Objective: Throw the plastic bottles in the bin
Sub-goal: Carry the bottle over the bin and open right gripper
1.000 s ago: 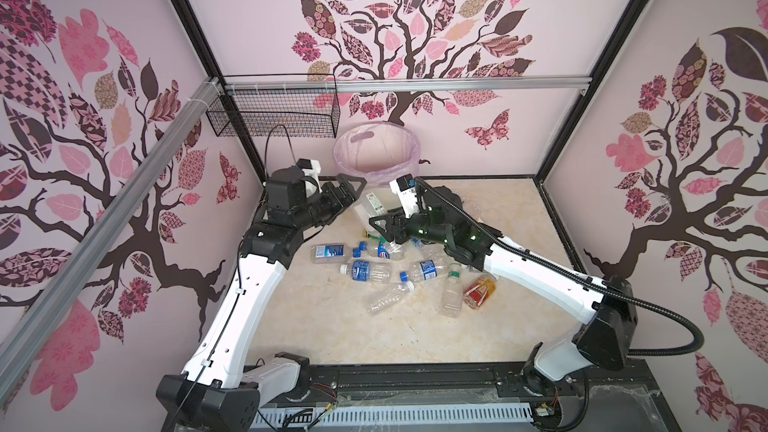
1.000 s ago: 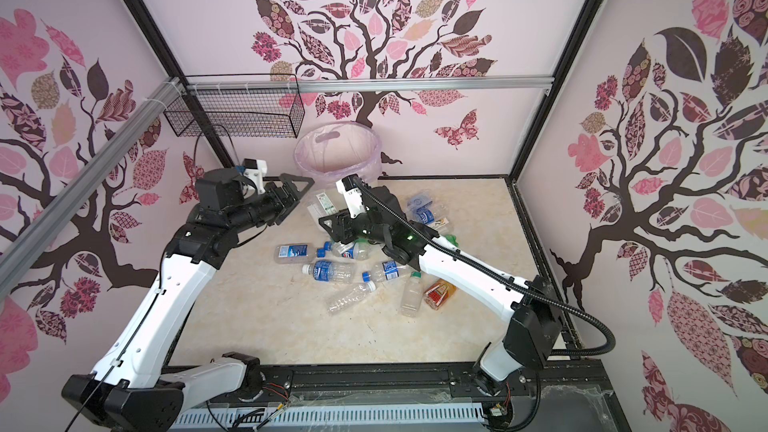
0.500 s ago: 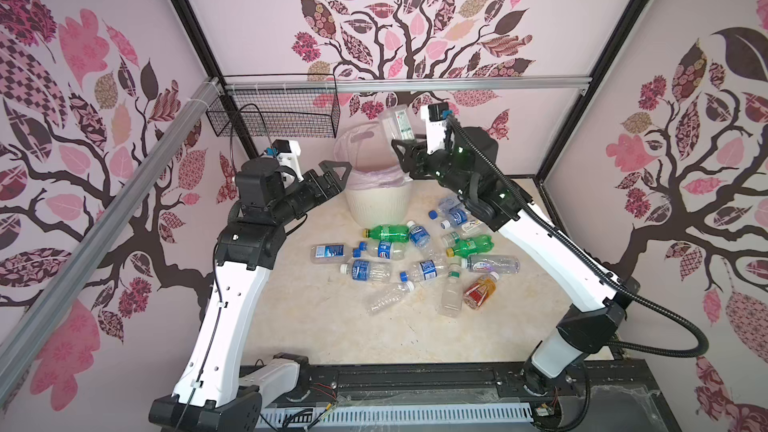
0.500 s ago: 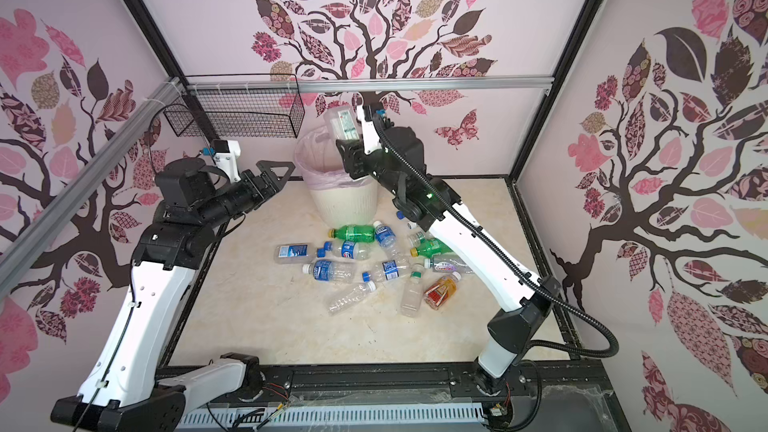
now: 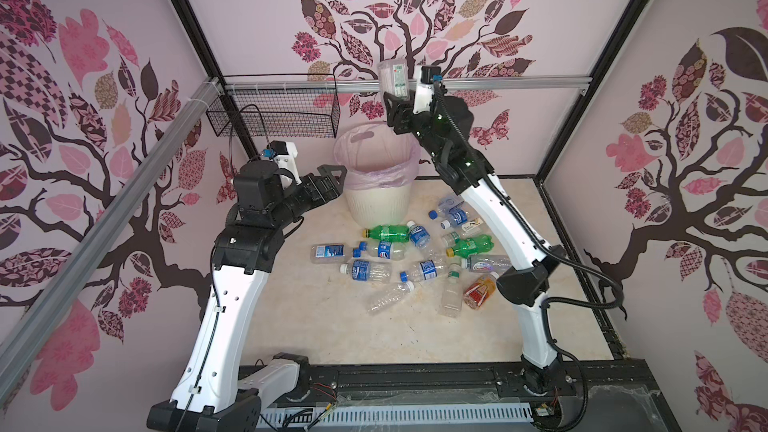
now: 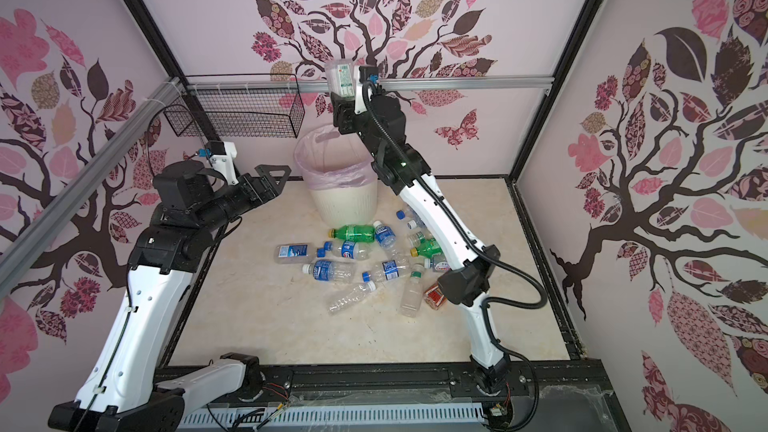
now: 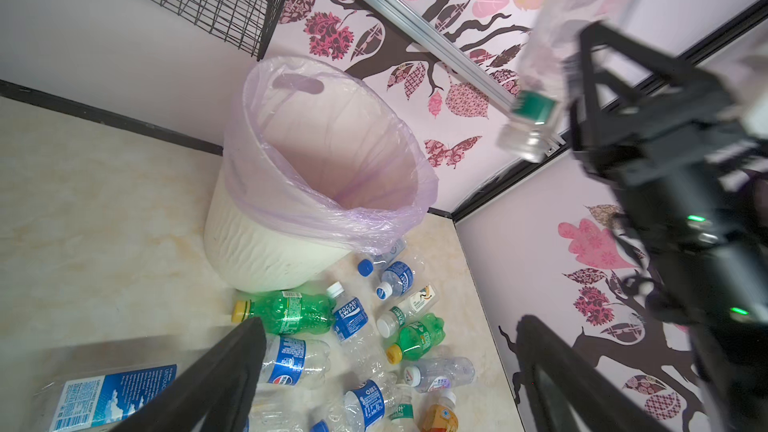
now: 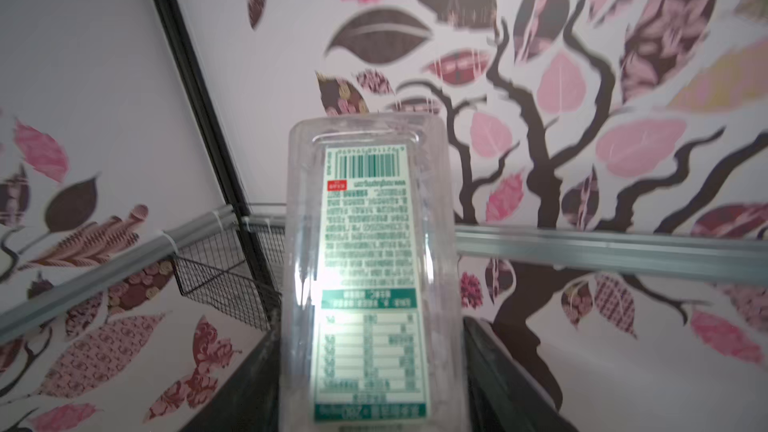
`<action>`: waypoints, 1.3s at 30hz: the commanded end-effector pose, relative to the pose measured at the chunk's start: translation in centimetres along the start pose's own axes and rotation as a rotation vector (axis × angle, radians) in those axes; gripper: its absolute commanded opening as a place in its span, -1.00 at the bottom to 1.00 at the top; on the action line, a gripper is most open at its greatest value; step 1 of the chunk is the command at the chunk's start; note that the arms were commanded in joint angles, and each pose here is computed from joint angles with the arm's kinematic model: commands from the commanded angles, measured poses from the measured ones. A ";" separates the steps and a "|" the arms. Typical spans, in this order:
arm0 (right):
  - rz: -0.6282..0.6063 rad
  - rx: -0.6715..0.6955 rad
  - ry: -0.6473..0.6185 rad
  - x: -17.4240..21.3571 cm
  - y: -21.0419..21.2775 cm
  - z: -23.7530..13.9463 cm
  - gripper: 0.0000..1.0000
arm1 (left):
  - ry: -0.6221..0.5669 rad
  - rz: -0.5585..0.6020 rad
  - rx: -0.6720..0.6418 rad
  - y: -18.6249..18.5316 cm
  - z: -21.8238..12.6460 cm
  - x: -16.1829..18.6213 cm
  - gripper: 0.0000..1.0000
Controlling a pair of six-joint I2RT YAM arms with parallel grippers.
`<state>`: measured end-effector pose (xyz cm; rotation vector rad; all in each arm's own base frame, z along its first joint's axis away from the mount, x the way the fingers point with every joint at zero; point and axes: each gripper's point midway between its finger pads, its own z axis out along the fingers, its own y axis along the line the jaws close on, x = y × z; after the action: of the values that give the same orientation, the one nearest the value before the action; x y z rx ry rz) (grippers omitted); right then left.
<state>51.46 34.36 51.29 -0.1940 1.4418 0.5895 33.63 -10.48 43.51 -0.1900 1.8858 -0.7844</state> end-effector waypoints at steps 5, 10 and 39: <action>0.039 -0.008 0.136 4.1 -2.7 1.1 0.99 | 0.041 -0.004 -0.033 1.8 1.3 1.8 0.94; 0.007 0.034 0.110 1.6 -3.2 -0.4 0.99 | 0.052 -0.005 -0.048 2.2 1.6 2.2 0.94; 0.269 0.253 0.593 21.1 -12.8 0.9 -0.12 | 0.141 0.089 -0.161 5.3 3.1 5.8 0.94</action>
<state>58.92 28.68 31.17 0.0540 2.0464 0.5816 34.67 -10.46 35.78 -0.1739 2.0717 -0.6252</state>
